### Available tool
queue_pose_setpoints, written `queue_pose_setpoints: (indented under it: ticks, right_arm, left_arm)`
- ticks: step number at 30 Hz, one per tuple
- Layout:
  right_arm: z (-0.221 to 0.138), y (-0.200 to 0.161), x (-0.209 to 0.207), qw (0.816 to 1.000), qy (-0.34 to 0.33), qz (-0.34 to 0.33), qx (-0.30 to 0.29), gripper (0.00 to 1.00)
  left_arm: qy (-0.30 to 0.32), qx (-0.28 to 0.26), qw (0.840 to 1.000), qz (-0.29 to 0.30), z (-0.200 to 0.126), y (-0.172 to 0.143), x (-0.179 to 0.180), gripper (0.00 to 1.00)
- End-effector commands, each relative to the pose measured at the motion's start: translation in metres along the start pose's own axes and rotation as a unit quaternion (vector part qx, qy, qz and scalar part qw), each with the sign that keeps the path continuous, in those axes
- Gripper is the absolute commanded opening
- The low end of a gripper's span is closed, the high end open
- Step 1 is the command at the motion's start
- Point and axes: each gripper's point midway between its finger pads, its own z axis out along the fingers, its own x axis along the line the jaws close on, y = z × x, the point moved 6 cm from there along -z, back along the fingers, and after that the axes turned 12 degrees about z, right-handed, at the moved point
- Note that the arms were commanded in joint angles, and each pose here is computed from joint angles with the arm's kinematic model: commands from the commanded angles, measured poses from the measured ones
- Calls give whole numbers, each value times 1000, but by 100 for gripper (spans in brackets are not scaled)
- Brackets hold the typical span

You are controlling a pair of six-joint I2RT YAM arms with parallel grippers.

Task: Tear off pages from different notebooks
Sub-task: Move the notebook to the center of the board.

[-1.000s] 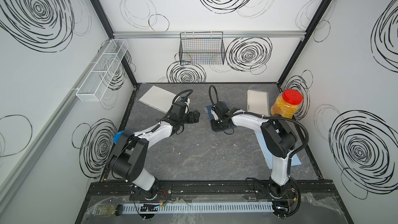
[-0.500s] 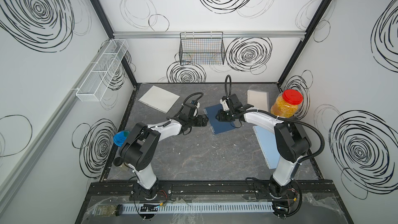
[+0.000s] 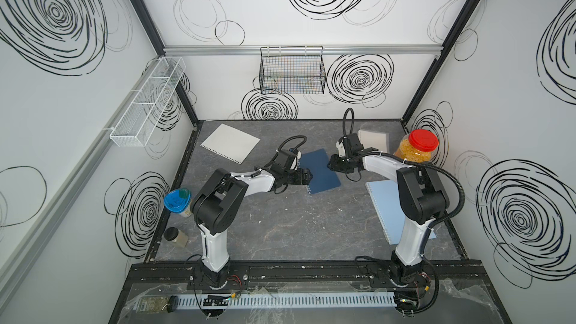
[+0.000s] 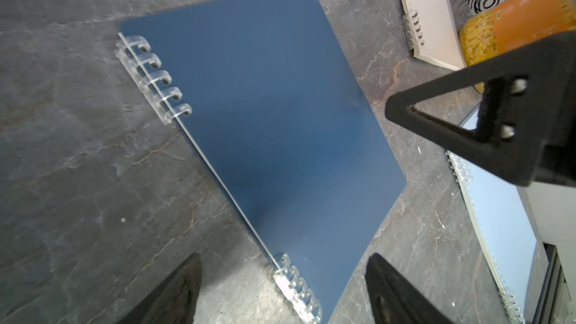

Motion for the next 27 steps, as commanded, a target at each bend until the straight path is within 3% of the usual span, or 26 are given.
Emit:
queue_pose_setpoints:
  ticks: [1, 27]
  right_arm:
    - [4, 6, 4, 1000, 2, -9, 4, 44]
    - [16, 2, -8, 1000, -16, -2, 9, 44]
  left_arm:
    - [-15, -3, 1000, 0, 7, 6, -6, 84]
    - [-37, 20, 999, 4, 24, 0, -13, 77]
